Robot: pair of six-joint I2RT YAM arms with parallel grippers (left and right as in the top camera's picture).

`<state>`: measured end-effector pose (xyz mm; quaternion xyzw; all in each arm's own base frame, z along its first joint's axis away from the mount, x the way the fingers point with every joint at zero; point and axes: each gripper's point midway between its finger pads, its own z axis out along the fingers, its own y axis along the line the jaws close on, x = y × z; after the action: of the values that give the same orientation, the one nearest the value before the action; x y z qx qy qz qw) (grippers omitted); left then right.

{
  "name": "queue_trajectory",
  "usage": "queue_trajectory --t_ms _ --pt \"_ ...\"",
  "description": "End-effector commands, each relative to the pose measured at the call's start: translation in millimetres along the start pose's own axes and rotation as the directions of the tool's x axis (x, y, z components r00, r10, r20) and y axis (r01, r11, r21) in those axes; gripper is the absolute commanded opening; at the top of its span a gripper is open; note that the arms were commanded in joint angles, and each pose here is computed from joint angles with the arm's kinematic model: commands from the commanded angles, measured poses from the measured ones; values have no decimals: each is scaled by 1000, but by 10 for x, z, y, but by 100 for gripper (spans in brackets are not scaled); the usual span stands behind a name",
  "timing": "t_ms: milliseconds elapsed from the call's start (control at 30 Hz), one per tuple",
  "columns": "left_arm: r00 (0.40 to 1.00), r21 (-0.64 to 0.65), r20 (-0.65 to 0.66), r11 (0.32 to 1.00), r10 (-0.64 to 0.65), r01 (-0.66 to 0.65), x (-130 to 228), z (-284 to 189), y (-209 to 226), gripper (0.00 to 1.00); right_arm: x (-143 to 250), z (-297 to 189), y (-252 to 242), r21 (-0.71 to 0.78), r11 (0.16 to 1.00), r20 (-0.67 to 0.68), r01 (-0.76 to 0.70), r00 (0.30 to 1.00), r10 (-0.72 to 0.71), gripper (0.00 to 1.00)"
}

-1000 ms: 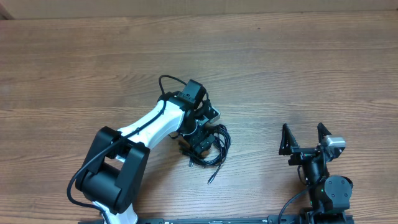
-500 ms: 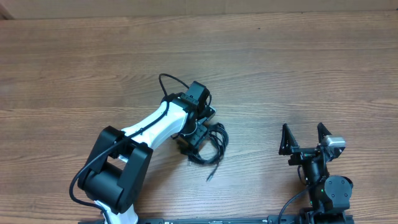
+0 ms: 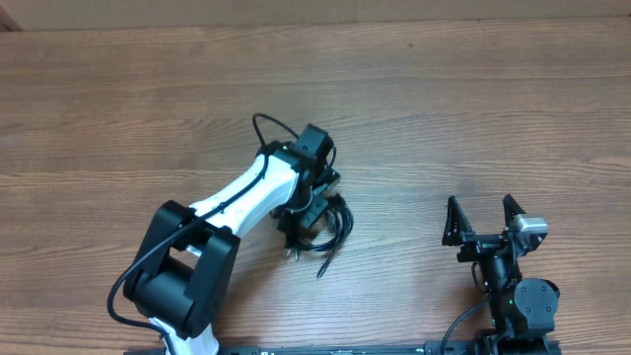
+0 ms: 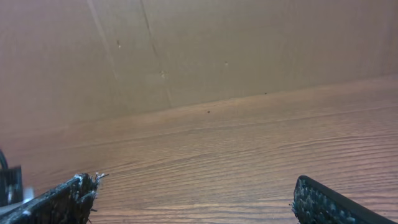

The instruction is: Untangle cables

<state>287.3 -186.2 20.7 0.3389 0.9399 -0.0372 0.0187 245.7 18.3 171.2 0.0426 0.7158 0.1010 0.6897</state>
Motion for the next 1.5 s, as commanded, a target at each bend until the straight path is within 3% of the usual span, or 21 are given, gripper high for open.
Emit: queue_trajectory --t_ms 0,267,467,667,833,1033,1233,1400,1467 --pt "976 -33 217 999 27 -20 -462 -730 0 4 12 1 -21 9 1000 6 4 1000 -4 100" --pt "895 -65 444 998 53 -27 -637 -1734 -58 4 10 1 -21 8 1000 6 4 1000 -4 100" --pt "818 -160 542 980 190 -122 -536 -2237 -96 4 12 1 -21 9 1000 6 4 1000 -4 100" --pt "745 -272 566 933 352 -235 -432 -2525 -131 4 12 1 -21 9 1000 6 4 1000 -4 100" --pt "735 -287 565 925 375 -250 -420 -2553 -136 4 12 1 -21 9 1000 6 4 1000 -4 100" --pt "694 -358 526 868 492 -344 -423 -2560 -140 4 -70 -3 -89 50 999 42 3 999 -6 100" --pt "566 -331 569 796 597 -507 -449 -2606 -426 4 -251 -41 218 -119 990 67 -76 994 84 100" --pt "487 -307 629 769 606 -561 -457 -2713 -603 4 -540 -188 376 -166 982 36 -91 994 99 100" --pt "410 -281 693 746 593 -604 -476 -2838 -777 4 -746 -346 453 -174 980 7 -97 995 99 100"
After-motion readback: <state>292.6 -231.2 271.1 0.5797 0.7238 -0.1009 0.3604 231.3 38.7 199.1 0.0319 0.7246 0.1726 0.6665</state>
